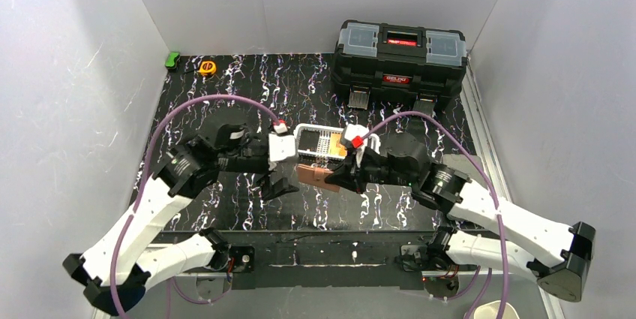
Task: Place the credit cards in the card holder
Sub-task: Open the card holder at the center of the board.
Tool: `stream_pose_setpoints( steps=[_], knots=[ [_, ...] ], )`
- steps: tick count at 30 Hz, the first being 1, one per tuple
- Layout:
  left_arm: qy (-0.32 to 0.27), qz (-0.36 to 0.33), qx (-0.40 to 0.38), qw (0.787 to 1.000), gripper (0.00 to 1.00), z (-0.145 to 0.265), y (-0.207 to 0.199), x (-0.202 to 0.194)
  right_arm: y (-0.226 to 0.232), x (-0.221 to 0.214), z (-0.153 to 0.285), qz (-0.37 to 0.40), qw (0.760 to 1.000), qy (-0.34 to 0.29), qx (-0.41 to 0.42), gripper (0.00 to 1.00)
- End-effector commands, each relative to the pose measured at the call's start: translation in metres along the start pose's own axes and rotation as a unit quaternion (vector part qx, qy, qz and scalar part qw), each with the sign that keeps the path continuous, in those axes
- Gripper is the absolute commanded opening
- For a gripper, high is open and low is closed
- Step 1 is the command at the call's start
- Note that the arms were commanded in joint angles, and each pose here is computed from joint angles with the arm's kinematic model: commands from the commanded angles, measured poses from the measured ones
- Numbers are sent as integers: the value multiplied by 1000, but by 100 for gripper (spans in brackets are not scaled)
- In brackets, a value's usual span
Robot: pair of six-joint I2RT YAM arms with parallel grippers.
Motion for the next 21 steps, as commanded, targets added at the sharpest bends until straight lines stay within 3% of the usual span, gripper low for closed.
stream_pose_setpoints(
  steps=[1, 8, 13, 21],
  knots=[
    [-99, 88, 53, 990, 98, 8, 7, 22, 10, 53, 11, 5, 987, -161, 17, 1],
    [-150, 189, 35, 970, 98, 12, 12, 35, 25, 82, 19, -25, 968, -241, 66, 1],
    [-173, 237, -29, 955, 95, 20, 4, 40, 25, 90, 24, -27, 962, -265, 61, 1],
    [-182, 210, -105, 955, 62, 29, -16, 44, 24, 95, 25, -25, 960, -275, 53, 1]
  ],
)
Point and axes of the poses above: each gripper's point midway between its finger pads, its own z axis back along the fingers, its own y axis along the line the jaws close on, x = y × z, the point moved 6 cm from there along z, back along the fingers, and after that the axes turned 2 degrees about z, right-handed, at the moved point
